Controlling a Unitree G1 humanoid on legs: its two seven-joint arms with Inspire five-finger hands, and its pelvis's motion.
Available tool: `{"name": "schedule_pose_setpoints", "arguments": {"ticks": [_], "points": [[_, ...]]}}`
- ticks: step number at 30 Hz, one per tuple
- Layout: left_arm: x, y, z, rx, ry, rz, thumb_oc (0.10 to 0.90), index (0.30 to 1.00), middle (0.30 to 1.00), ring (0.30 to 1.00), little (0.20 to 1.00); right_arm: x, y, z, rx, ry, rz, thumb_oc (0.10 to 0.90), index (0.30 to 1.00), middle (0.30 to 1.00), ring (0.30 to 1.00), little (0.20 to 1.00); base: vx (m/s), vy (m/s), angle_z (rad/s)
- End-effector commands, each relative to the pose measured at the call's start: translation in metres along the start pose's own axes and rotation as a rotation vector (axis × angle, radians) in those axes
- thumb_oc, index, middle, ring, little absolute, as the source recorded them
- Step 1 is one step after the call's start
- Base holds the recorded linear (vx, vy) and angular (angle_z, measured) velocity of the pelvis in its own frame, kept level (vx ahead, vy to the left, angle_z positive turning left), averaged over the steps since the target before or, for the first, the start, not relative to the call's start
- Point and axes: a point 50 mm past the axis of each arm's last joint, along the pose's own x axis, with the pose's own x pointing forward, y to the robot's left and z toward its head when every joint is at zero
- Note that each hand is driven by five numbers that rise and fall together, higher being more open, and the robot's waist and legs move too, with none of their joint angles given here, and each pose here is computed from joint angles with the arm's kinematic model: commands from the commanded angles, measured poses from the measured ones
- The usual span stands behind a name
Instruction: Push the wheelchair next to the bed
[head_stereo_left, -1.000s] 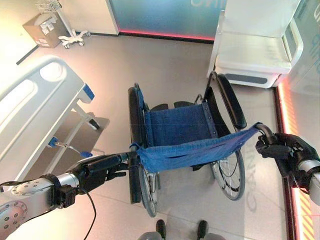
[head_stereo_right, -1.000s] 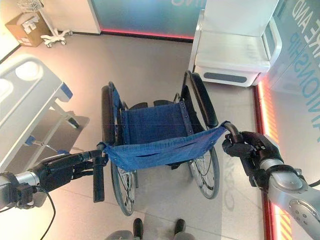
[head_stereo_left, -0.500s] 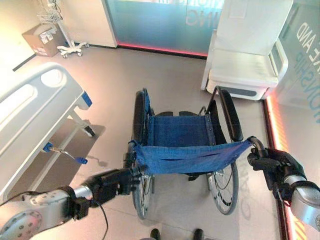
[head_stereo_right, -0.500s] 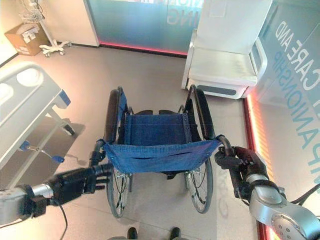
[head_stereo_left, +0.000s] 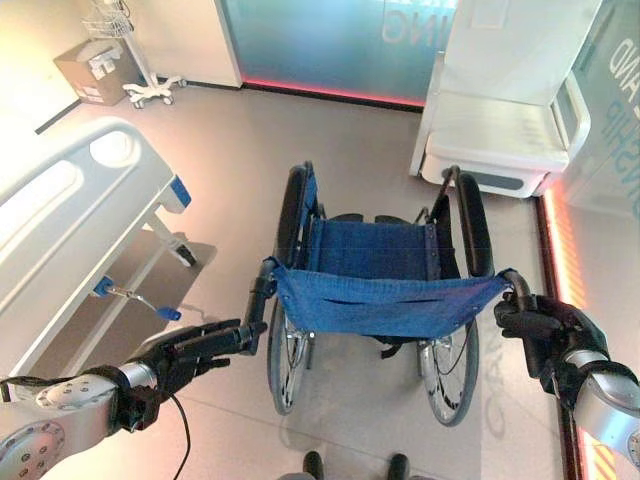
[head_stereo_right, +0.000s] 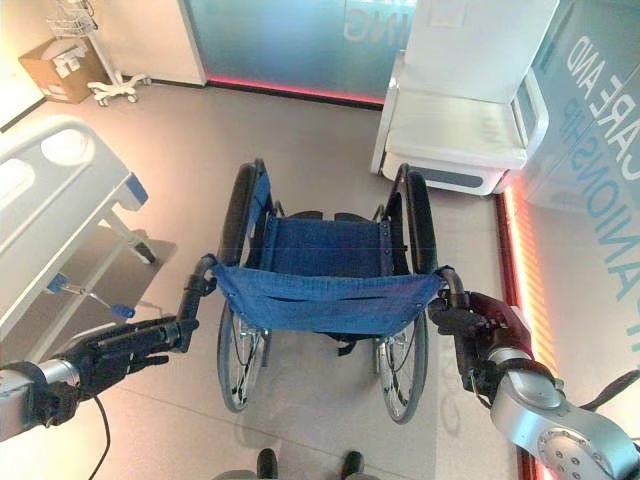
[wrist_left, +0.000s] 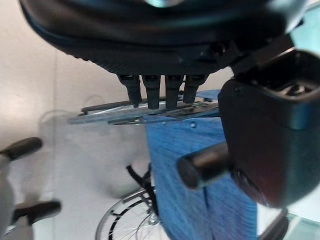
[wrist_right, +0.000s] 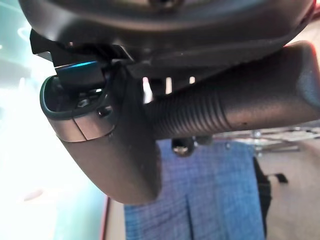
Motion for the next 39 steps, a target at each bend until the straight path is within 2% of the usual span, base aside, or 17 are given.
{"name": "schedule_pose_setpoints", "arguments": {"ticks": [1,9,13,20,26,32,39], "points": [[-0.011,0.005,0.039,-0.015,-0.226,-0.017,0.800,0.900,0.900,0.900,0.900,0.009,-0.003,0.021,0.248,-0.133,-0.015,0.400,0.300,0.300,0.300,0.300,0.00,0.000,0.00],[0.001,-0.004,0.046,-0.076,-0.257,-0.049,0.800,0.900,0.900,0.900,0.900,0.014,0.006,0.016,0.202,-0.109,0.031,0.400,0.300,0.300,0.300,0.300,0.00,0.000,0.00],[0.009,-0.012,0.045,-0.124,-0.249,-0.121,0.800,0.900,0.900,0.900,0.900,0.017,0.007,0.014,0.189,-0.100,0.034,0.400,0.300,0.300,0.300,0.300,0.01,-0.001,-0.03],[0.018,-0.023,0.038,-0.070,-0.183,-0.172,0.800,0.900,0.900,0.900,0.900,0.018,0.012,0.014,0.192,-0.103,0.038,0.400,0.300,0.300,0.300,0.300,0.00,-0.005,-0.07],[0.024,-0.020,0.033,-0.034,-0.145,-0.100,0.800,0.900,0.900,0.900,0.900,0.020,0.015,0.016,0.186,-0.105,0.041,0.400,0.300,0.300,0.300,0.300,0.01,0.003,-0.10],[0.022,-0.012,0.041,-0.079,-0.190,-0.038,0.800,0.900,0.900,0.900,0.900,0.020,0.013,0.019,0.185,-0.105,0.043,0.400,0.300,0.300,0.300,0.300,0.00,0.004,-0.01],[0.021,-0.024,0.050,-0.206,-0.258,-0.174,0.800,0.900,0.900,0.900,0.900,0.021,0.014,0.017,0.184,-0.104,0.052,0.400,0.300,0.300,0.300,0.300,0.00,0.006,-0.02]]}}
